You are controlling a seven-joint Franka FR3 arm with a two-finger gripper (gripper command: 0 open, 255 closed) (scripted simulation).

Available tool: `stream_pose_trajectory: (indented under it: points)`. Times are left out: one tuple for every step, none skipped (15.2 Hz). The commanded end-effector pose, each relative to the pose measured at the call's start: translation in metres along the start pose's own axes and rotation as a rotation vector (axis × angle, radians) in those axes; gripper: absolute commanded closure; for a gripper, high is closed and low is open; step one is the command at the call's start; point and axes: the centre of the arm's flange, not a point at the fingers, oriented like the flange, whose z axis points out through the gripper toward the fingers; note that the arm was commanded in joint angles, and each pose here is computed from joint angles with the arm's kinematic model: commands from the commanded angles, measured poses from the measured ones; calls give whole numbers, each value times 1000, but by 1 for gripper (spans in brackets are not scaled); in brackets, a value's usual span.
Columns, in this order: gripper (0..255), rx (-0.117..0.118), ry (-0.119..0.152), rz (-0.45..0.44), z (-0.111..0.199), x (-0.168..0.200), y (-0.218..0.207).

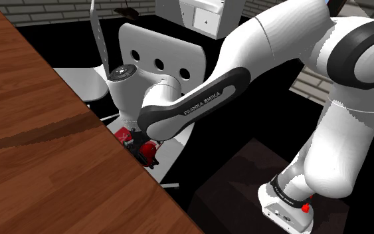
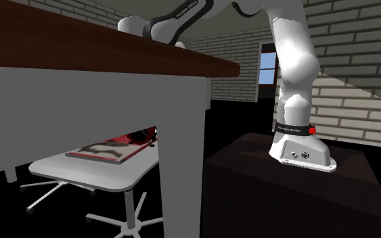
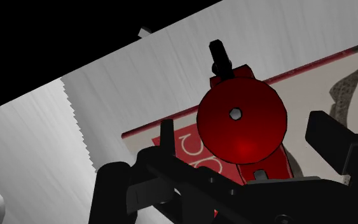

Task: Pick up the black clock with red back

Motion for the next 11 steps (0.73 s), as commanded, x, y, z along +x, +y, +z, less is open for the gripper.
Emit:
stream_pose_trajectory:
  points:
    - [255, 0, 0, 0, 2, 0, -1]
    - [255, 0, 0, 0, 2, 0, -1]
    - [255, 0, 0, 0, 2, 0, -1]
    - [255, 0, 0, 0, 2, 0, -1]
    - [255, 0, 0, 0, 2, 0, -1]
    - [255, 0, 0, 0, 1, 0, -1]
    - [255, 0, 0, 0, 1, 0, -1]
    - [255, 0, 0, 0, 2, 0, -1]
    - [255, 0, 0, 0, 2, 0, -1]
    - [255, 0, 0, 0, 2, 0, 0]
    - [255, 0, 0, 0, -3, 0, 1]
